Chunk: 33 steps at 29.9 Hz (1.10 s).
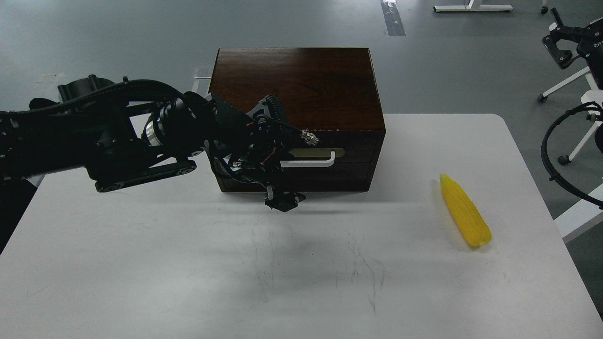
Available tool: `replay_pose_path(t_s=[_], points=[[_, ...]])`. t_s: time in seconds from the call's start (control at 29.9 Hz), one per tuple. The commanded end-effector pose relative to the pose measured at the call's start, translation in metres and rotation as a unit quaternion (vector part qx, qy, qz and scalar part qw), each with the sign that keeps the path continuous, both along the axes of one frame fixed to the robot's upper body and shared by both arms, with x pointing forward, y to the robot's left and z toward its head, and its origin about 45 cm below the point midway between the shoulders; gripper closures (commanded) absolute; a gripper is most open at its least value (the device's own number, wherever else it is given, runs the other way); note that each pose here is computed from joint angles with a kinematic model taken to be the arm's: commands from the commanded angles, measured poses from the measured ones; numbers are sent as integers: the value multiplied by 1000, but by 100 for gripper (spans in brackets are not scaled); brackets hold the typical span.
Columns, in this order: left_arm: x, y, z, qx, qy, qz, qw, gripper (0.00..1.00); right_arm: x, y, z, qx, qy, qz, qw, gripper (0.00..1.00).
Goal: Put corn in drawer with both arms
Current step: 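Grasp the white drawer handle with the left gripper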
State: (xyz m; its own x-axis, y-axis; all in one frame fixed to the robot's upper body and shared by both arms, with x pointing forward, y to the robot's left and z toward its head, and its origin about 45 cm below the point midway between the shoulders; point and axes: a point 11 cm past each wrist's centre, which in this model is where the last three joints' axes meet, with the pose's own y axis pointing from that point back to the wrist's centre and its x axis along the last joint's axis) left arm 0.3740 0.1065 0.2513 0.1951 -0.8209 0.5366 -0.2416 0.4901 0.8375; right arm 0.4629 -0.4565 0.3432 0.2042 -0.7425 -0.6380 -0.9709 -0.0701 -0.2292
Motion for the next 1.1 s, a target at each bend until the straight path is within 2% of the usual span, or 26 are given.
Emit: replay_pose_path(t_s=[0.0,0.8,1.07], points=[[-3,-1,0,0,2,-4,1000,7,0,0,0,0,0,0,1000,0],[-8,12,1,6,6,-4,1000,6,-4,-11,6,-8,-2,-10,1000,0],[-18,6,4,0,18,-24,1000,6,-4,-10,6,-8,-3,-9,1000,0]])
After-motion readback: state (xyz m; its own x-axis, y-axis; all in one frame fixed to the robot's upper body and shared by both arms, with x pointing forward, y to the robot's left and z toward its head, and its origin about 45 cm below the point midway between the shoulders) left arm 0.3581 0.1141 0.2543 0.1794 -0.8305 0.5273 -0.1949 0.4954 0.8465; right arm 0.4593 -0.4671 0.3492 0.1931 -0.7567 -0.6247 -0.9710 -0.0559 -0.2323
